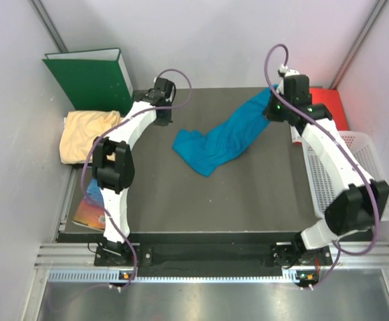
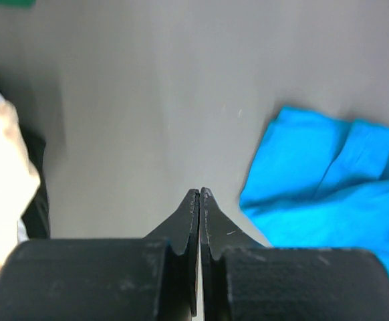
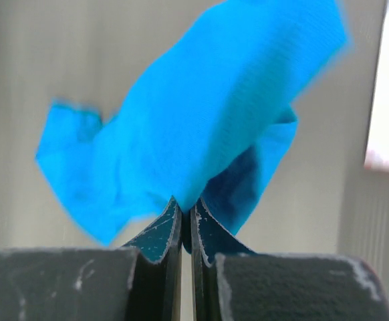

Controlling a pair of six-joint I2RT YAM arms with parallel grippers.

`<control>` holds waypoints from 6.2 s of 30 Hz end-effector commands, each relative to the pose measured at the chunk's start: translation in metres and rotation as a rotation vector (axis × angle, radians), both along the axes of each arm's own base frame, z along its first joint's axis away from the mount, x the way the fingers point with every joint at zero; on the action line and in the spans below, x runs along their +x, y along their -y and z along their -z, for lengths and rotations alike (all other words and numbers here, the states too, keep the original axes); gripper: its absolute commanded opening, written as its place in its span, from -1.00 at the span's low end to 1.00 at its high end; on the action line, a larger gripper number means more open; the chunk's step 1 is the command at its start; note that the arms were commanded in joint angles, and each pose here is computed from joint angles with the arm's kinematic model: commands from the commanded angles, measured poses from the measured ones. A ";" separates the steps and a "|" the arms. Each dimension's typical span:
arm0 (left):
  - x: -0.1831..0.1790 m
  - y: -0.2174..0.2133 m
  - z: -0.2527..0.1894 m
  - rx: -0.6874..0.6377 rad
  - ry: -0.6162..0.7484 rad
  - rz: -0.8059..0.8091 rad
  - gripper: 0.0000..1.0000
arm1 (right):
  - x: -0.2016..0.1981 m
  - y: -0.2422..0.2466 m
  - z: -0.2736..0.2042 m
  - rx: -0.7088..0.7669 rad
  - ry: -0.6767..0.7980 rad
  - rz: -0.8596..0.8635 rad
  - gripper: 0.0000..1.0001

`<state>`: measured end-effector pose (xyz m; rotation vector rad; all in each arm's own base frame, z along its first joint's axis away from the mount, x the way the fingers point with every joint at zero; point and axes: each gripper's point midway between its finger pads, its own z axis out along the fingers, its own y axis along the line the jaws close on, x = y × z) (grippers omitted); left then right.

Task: Fold and stack the t-shirts
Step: Move the tshirt to the center of the board, then flatten the tshirt out

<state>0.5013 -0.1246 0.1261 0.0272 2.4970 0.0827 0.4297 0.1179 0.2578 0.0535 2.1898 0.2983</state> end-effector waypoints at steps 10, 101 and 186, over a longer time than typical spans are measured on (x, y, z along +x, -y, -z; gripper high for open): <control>0.010 0.031 0.008 -0.128 -0.013 0.092 0.89 | -0.149 0.024 0.089 -0.028 -0.435 0.116 0.94; 0.023 -0.005 -0.196 -0.273 0.461 -0.043 -1.00 | 0.118 0.019 -0.011 -0.152 0.171 0.195 -1.00; 0.040 0.011 -0.013 -0.312 0.025 -0.054 0.71 | -0.002 0.050 0.165 -0.201 -0.457 0.254 0.58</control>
